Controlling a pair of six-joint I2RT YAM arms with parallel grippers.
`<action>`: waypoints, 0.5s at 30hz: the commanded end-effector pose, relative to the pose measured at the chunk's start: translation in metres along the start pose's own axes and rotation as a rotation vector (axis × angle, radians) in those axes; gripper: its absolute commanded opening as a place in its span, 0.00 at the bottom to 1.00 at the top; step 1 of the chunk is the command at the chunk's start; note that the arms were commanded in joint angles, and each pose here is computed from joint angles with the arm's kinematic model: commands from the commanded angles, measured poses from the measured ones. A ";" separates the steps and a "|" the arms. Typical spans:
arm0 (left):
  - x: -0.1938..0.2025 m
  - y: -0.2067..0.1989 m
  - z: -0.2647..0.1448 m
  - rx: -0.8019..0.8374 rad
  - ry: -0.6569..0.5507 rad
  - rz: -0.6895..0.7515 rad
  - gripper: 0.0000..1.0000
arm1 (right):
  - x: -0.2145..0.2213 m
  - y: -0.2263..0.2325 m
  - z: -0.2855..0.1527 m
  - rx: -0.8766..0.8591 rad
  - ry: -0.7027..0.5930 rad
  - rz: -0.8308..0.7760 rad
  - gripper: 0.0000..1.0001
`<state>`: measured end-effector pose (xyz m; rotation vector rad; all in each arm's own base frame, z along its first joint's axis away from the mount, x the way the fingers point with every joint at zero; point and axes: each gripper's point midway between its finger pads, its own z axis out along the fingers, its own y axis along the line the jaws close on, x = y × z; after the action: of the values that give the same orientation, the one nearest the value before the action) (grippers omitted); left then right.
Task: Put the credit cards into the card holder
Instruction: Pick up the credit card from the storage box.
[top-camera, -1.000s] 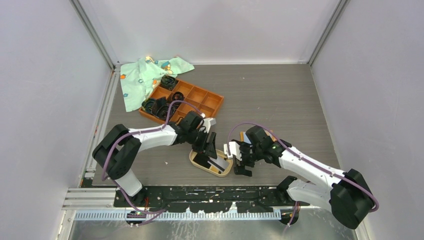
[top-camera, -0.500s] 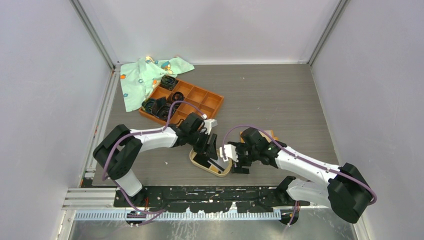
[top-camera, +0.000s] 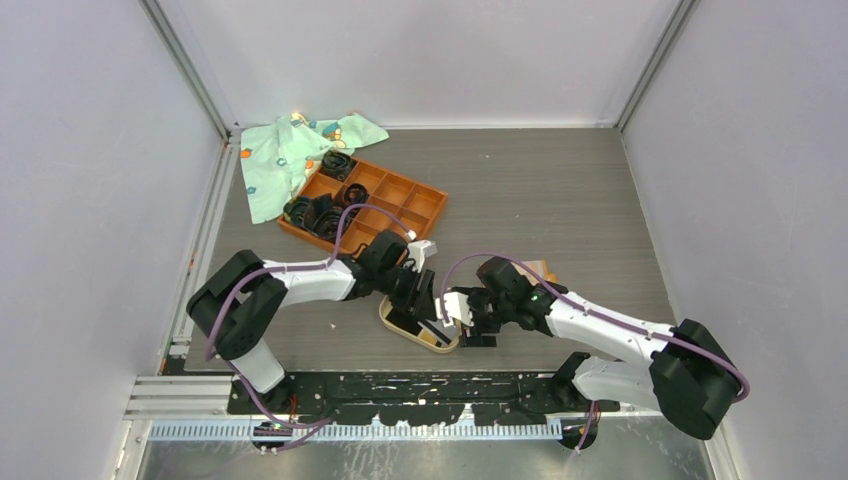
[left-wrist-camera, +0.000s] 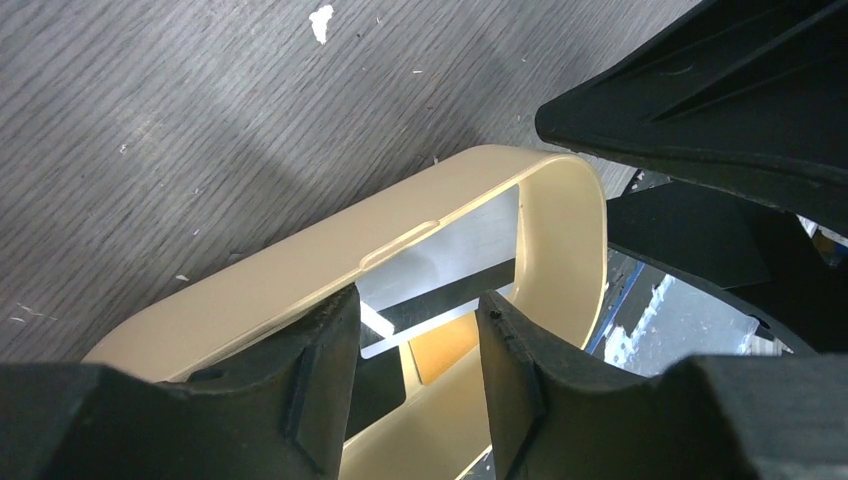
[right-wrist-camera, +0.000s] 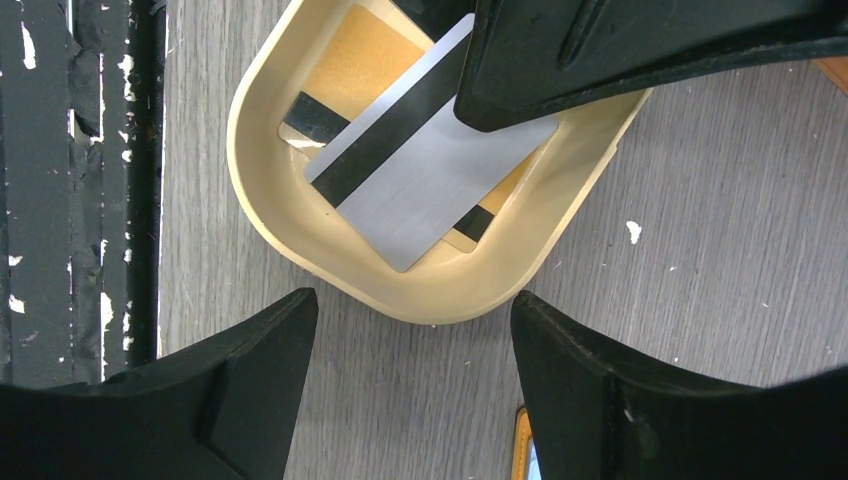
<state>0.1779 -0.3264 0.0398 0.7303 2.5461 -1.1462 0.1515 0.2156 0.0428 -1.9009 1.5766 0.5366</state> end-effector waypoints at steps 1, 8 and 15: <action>-0.006 -0.013 -0.003 0.046 -0.029 0.004 0.48 | -0.012 -0.011 0.002 0.031 -0.038 -0.044 0.76; -0.016 -0.032 -0.012 0.105 -0.061 -0.010 0.46 | -0.013 -0.012 0.002 0.036 -0.042 -0.039 0.75; -0.022 -0.036 -0.016 0.106 -0.081 -0.016 0.45 | -0.014 -0.013 0.002 0.042 -0.046 -0.033 0.75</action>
<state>0.1724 -0.3345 0.0588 0.6628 2.5326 -1.2538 0.1550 0.2197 0.0444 -1.8901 1.5606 0.5312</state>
